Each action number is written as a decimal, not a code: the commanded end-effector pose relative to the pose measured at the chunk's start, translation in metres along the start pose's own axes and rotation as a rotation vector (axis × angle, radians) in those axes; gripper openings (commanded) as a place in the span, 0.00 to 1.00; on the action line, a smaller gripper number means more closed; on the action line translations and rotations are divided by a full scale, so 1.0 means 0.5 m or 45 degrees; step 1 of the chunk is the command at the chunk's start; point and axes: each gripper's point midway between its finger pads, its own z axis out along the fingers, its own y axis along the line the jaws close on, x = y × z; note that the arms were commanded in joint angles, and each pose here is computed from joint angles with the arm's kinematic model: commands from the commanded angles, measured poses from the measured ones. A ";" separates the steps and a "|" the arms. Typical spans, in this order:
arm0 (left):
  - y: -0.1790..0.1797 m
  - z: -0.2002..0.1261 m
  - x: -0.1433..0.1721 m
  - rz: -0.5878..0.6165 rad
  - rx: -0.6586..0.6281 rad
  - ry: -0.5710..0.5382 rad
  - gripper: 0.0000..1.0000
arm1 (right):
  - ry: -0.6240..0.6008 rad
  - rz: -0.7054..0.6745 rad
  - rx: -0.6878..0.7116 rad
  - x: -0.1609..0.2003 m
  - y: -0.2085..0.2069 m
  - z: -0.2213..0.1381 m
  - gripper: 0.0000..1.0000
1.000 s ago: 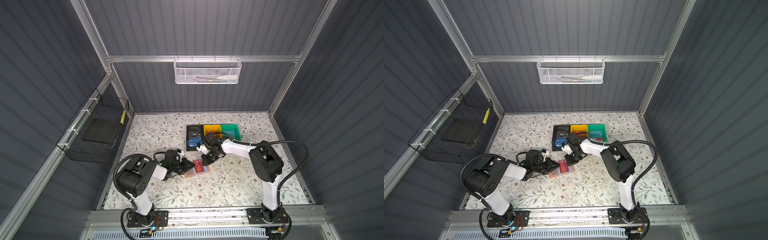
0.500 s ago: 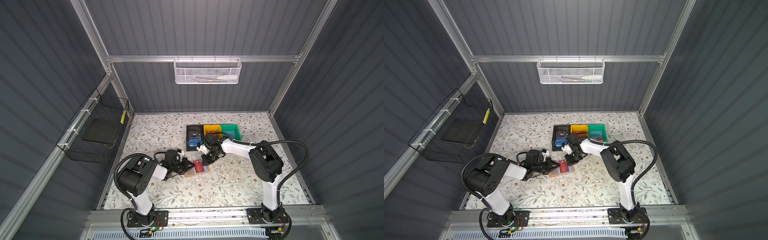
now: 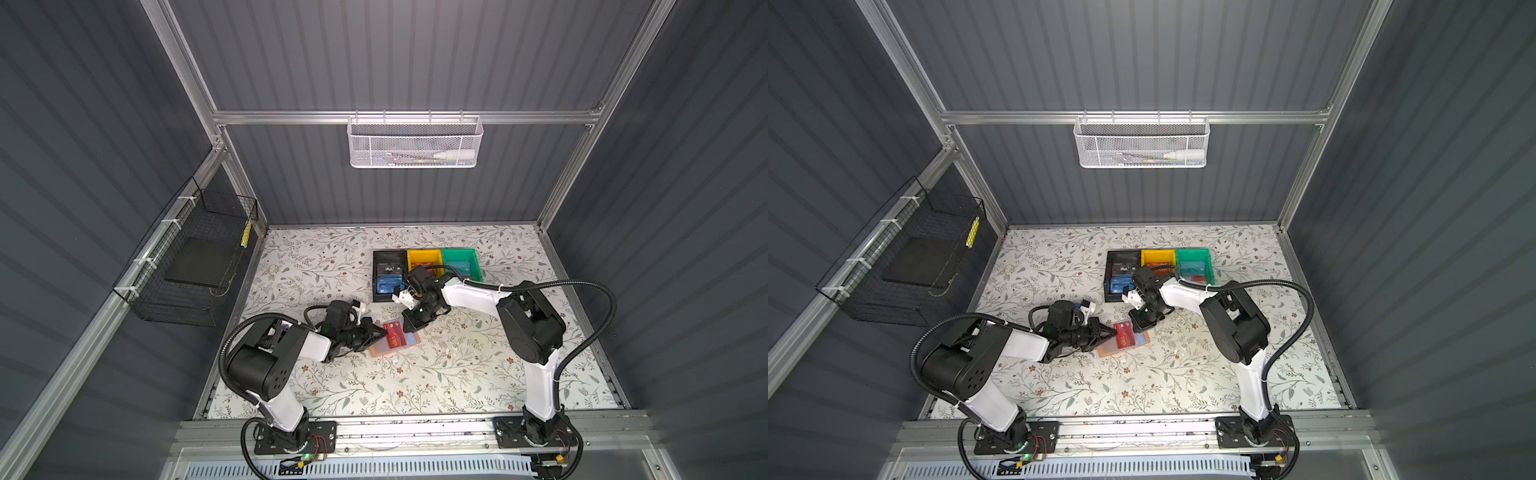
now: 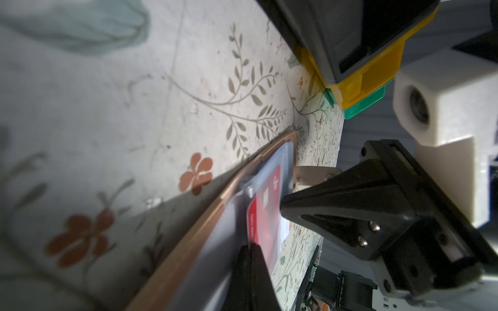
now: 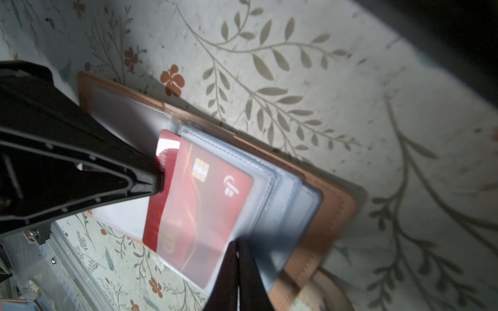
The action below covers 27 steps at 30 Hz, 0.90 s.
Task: Take the credit cards out of the card holder
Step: Take out the credit card from the card slot, then flip over the card slot in the card holder.
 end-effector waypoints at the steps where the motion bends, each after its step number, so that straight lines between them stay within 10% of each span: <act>1: 0.070 -0.019 0.036 -0.091 -0.140 0.052 0.03 | 0.113 0.053 0.015 0.048 -0.016 0.032 0.08; 27: 0.096 -0.090 0.045 -0.053 -0.380 0.065 0.04 | -0.022 -0.017 0.086 0.017 -0.006 -0.047 0.10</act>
